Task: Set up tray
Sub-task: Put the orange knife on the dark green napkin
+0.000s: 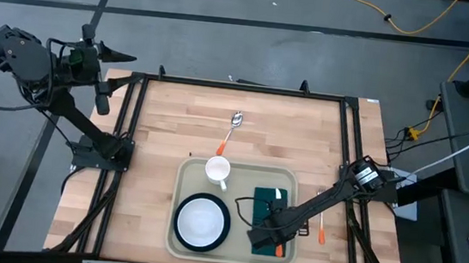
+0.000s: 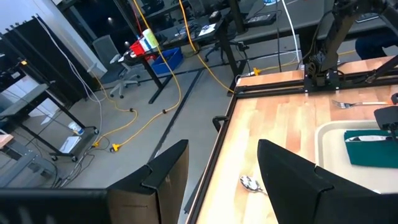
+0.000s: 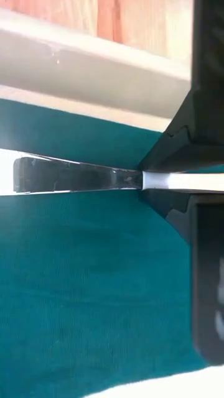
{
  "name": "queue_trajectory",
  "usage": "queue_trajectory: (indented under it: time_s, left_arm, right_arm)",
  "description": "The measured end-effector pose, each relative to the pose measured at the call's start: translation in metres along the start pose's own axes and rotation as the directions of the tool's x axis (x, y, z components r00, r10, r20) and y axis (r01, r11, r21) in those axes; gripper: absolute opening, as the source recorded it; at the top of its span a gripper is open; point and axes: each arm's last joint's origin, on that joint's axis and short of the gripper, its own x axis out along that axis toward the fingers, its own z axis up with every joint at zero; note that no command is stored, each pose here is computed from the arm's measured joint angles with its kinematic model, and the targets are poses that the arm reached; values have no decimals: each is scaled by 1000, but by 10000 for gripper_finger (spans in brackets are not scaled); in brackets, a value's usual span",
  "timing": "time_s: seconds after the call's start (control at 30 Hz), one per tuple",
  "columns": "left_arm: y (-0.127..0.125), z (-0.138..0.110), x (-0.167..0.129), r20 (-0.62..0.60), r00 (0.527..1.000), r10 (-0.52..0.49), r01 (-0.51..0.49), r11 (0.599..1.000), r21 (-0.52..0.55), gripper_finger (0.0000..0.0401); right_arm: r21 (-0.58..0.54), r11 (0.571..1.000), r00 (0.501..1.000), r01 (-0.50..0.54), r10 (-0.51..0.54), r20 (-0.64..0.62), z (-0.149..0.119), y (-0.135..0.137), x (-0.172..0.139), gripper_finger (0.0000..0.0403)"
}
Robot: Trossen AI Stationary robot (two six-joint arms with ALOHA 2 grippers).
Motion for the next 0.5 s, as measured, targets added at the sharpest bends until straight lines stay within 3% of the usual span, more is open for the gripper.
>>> queue_trajectory:
  time_s: [0.5]
  left_arm:
    - [0,0,0,0,1000,-2,2,1000,0,187]
  right_arm:
    - [0,1000,1000,7,-7,-6,-1,1,3,39]
